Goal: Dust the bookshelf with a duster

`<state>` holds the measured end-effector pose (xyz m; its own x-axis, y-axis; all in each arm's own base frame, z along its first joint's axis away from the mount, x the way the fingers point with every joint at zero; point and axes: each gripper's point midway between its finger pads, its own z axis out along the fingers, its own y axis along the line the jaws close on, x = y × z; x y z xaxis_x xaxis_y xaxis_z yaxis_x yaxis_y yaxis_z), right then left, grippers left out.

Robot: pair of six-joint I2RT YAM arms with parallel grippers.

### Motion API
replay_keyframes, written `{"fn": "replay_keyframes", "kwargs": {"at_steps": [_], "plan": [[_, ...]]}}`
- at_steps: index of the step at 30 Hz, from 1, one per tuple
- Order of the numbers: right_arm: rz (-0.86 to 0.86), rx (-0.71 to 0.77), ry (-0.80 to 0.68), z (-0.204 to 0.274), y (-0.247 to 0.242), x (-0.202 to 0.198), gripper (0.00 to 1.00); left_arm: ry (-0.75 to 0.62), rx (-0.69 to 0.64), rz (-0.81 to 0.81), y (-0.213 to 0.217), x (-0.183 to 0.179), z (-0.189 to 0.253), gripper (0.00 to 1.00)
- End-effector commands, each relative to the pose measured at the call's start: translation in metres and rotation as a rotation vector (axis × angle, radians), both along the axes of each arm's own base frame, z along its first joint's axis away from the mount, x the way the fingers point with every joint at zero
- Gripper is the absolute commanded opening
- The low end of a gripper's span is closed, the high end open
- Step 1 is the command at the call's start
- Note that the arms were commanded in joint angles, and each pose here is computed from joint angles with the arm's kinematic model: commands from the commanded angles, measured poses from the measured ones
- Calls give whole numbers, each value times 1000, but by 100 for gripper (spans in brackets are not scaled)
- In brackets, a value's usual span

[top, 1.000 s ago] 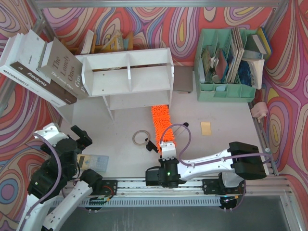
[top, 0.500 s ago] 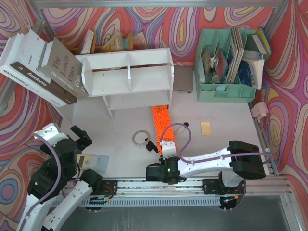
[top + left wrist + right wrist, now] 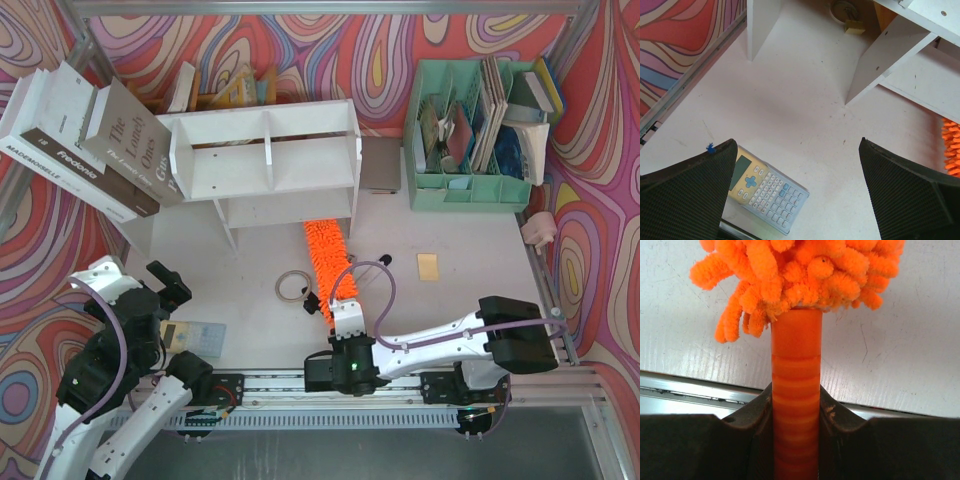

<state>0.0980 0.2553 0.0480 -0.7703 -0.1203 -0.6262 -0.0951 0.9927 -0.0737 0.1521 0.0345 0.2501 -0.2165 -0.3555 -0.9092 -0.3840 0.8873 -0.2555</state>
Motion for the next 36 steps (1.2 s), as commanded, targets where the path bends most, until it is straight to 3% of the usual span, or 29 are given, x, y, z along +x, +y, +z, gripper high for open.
{"fn": "replay_keyframes", "kwargs": {"at_steps": [1,9,19,27,36], "plan": [[-51,-14,-115,18,-5,16,0,2,13,12,3,-1,1,98],[-133,-10,-76,10,-24,14,0,6,15,11,3,0,0,98],[-76,21,63,-16,-14,20,0,10,16,10,2,0,-1,98],[-57,30,43,-12,-10,23,0,7,15,13,3,-1,0,98],[43,44,-87,11,9,15,0,8,15,11,2,0,0,98]]}}
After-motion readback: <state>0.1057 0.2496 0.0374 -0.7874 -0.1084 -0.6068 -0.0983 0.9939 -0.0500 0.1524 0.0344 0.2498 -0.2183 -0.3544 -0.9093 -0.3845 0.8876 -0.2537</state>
